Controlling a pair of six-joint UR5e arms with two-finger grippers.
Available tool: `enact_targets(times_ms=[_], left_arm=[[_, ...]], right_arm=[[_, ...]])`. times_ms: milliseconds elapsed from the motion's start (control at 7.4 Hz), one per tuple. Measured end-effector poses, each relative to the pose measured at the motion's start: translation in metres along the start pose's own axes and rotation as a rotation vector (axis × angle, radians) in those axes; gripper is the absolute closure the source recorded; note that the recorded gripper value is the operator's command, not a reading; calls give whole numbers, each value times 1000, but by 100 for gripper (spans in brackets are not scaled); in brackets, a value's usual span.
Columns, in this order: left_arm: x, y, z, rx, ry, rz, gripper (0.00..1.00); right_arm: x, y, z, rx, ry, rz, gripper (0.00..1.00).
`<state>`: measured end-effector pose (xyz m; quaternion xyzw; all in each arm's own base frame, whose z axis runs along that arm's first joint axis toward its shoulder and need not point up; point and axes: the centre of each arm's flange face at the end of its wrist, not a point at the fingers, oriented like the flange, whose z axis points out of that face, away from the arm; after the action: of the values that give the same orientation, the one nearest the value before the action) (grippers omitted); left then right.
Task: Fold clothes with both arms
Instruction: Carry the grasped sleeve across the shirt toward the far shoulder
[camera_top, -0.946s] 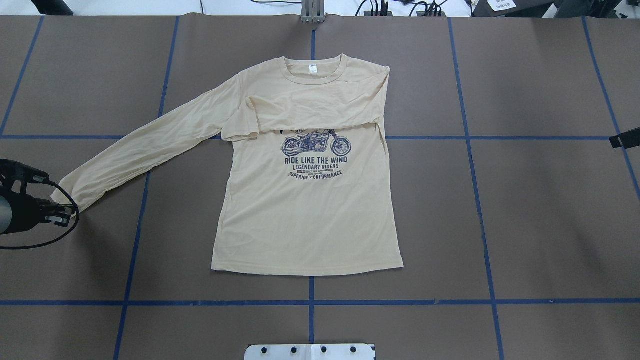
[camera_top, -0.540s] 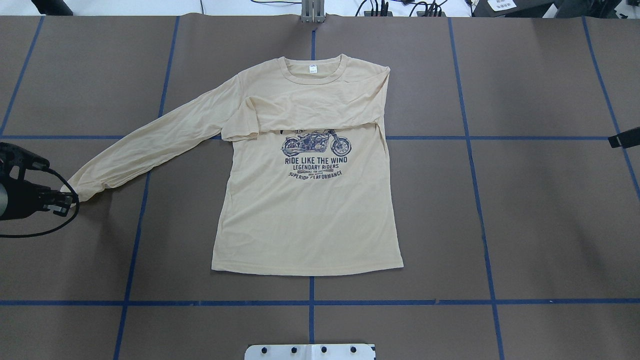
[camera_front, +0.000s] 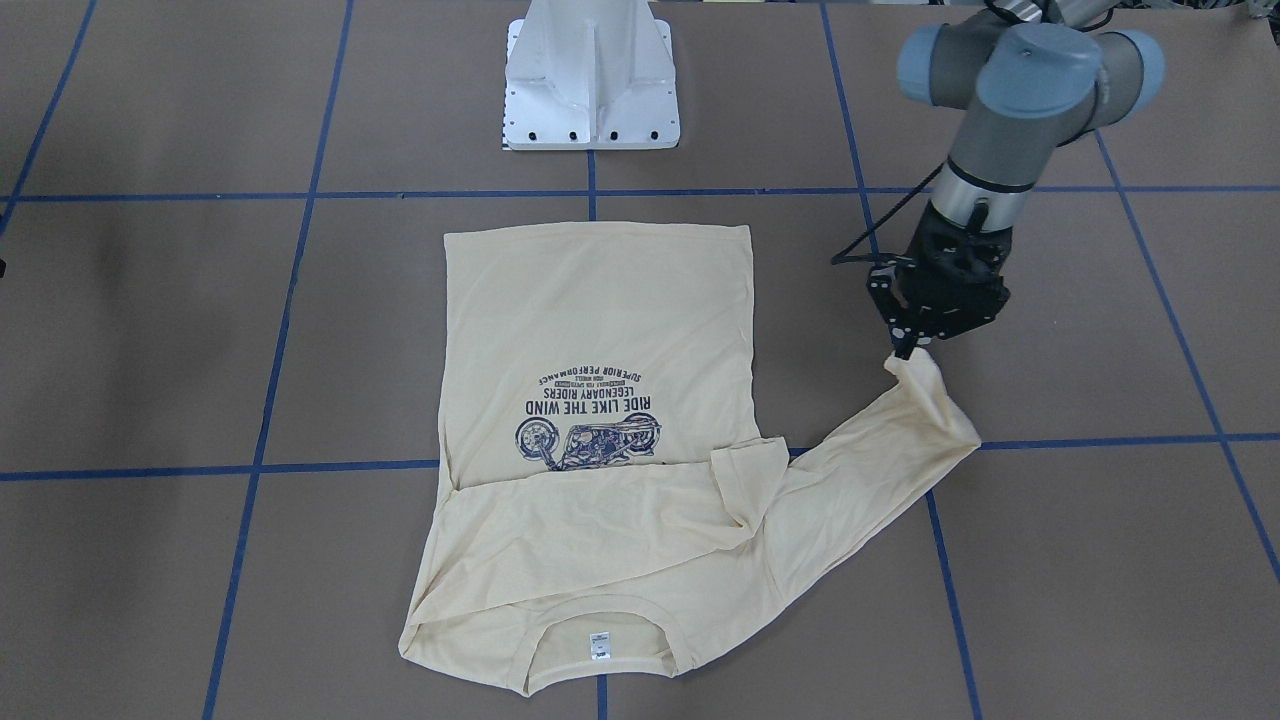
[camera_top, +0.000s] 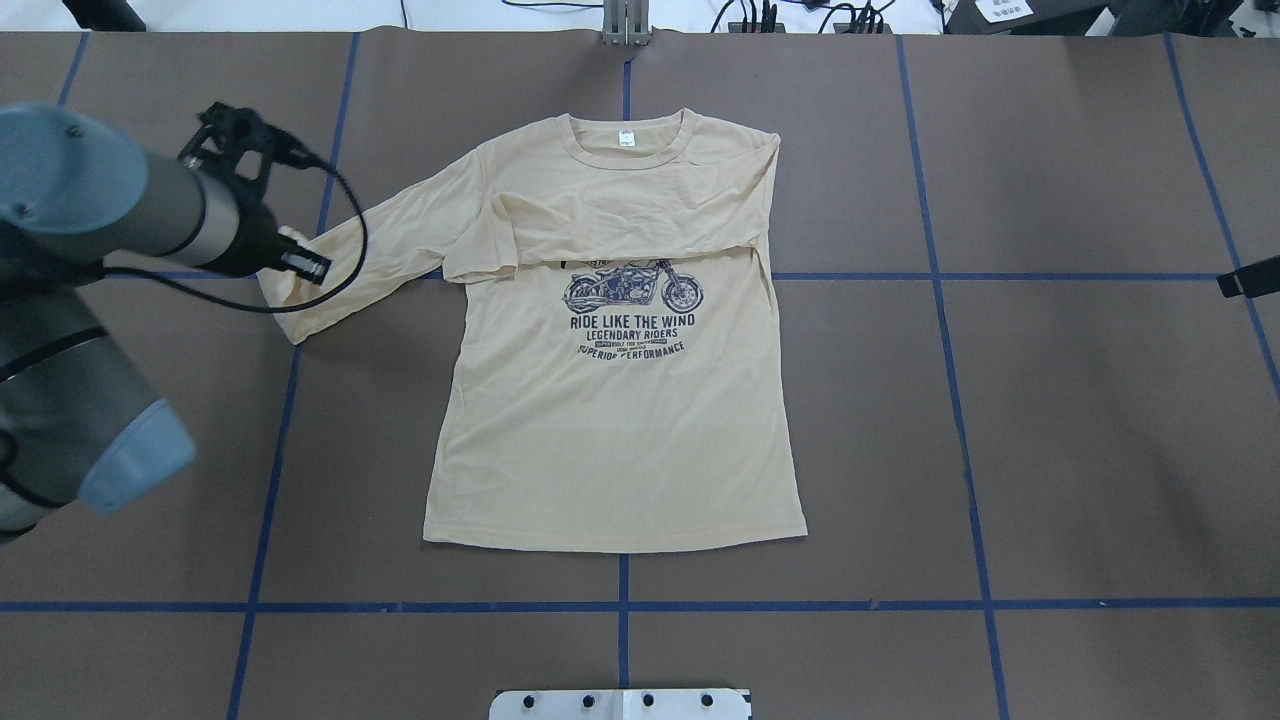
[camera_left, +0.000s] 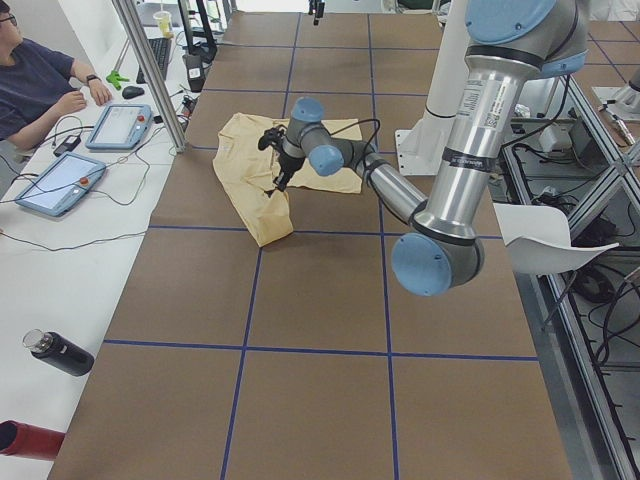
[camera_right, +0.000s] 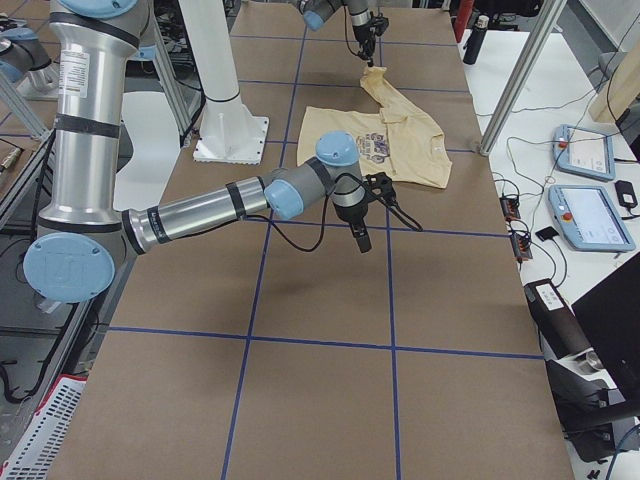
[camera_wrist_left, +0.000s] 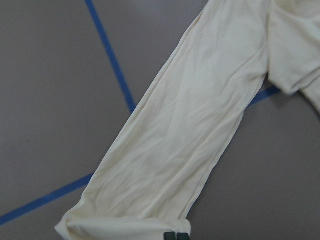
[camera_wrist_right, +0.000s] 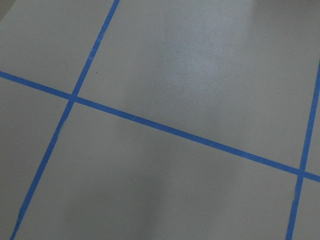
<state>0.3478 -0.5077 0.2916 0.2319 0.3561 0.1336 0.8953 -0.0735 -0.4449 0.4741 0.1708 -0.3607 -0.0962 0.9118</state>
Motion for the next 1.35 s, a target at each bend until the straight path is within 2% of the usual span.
enact_targets(times_ms=[270, 540, 675, 810, 946, 1081, 1216, 1351], left_arm=[[79, -98, -22, -13, -1, -40, 100], [169, -216, -13, -53, -19, -167, 100], [211, -257, -5, -80, -28, -241, 100], [243, -280, 10, -101, -36, -334, 100], [268, -287, 30, -110, -46, -431, 100], [291, -283, 44, -100, -51, -513, 11], [313, -275, 53, -77, -43, -569, 0], [332, -267, 58, -43, -24, -603, 0]], right_arm=[[1, 0, 1, -1, 1, 4, 0], [2, 0, 2, -4, 1, 9, 0], [2, 0, 2, -4, 1, 10, 0], [2, 0, 2, -4, 1, 12, 0], [2, 0, 2, -5, 1, 13, 0], [2, 0, 3, -5, 1, 14, 0], [2, 0, 3, -6, 2, 14, 0], [2, 0, 3, -5, 1, 13, 0]])
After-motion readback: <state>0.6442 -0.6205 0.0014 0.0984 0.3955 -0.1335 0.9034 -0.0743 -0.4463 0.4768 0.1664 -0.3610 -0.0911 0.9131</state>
